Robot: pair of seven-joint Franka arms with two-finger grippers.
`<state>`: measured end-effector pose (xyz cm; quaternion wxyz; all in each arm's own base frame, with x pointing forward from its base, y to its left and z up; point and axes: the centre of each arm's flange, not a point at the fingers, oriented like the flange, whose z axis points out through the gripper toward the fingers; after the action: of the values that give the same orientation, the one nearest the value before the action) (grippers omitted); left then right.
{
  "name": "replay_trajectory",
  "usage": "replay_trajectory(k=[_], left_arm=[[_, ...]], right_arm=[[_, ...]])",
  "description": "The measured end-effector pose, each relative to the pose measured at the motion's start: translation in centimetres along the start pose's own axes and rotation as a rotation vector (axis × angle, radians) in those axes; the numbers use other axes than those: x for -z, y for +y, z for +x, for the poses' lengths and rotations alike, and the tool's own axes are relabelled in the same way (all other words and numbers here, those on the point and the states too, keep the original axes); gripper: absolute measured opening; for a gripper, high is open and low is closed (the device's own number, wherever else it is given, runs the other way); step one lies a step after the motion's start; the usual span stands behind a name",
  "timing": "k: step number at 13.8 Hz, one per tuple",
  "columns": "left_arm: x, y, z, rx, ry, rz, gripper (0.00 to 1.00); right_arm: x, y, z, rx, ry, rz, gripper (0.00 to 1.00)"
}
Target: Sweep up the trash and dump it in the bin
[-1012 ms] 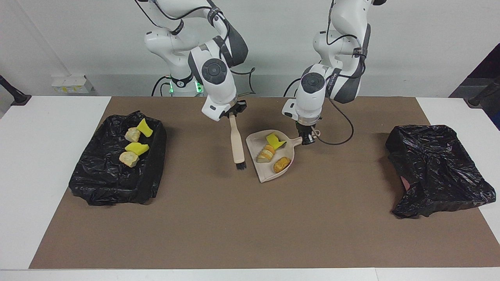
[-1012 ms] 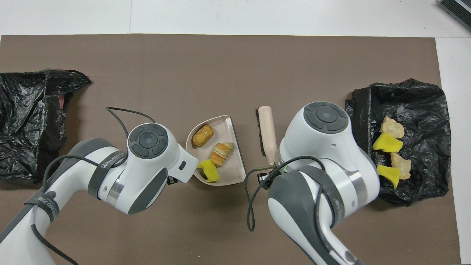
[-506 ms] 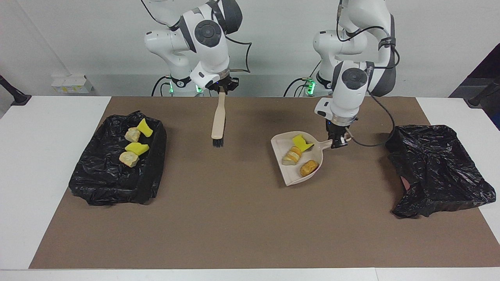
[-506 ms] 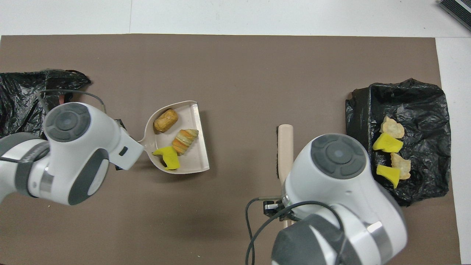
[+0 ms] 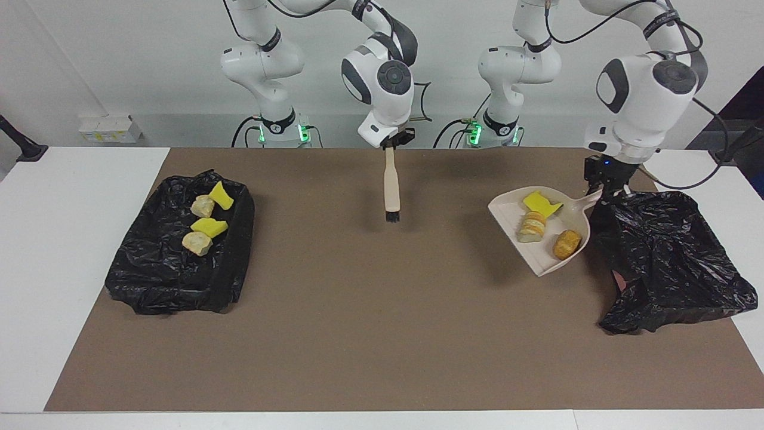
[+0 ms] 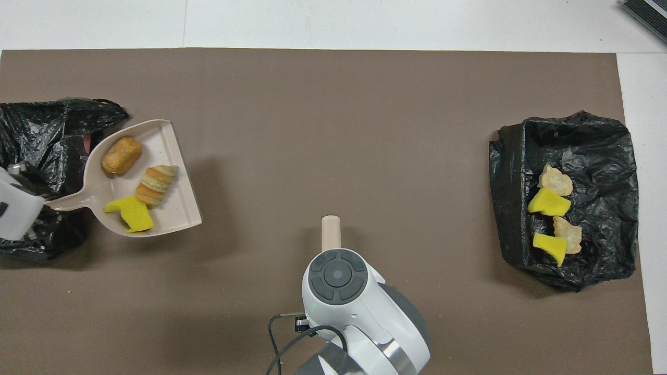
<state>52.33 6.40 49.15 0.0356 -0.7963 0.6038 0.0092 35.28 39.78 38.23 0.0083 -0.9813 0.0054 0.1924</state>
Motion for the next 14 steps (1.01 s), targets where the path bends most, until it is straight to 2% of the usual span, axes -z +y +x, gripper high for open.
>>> replay_trajectory(k=[2,5,6,9,12,14], left_arm=[[1.7,-2.0,-5.9,0.018,0.028,0.022,0.31],[3.6,-4.7,-14.0,0.008,-0.005,0.07,0.31],[3.9,-5.5,-15.7,-0.022,-0.041,0.077,0.31],[4.7,-8.0,-18.7,-0.071,-0.216,0.106,0.31],[4.5,-10.1,-19.4,-0.146,-0.43,0.124,0.31],[4.1,-10.8,-19.1,-0.147,-0.506,0.13,0.31]], right_arm=[[-2.4,-0.6,0.0,0.0,0.0,0.004,0.27],[-4.3,-0.1,-0.3,-0.002,-0.021,-0.021,0.27],[-4.9,0.2,-0.4,-0.005,-0.028,-0.03,0.27],[-5.5,0.3,-0.1,-0.01,-0.009,-0.015,0.27],[-6.1,0.3,0.3,-0.012,0.013,0.006,0.27],[-6.4,0.3,0.5,-0.009,0.026,0.018,0.27]])
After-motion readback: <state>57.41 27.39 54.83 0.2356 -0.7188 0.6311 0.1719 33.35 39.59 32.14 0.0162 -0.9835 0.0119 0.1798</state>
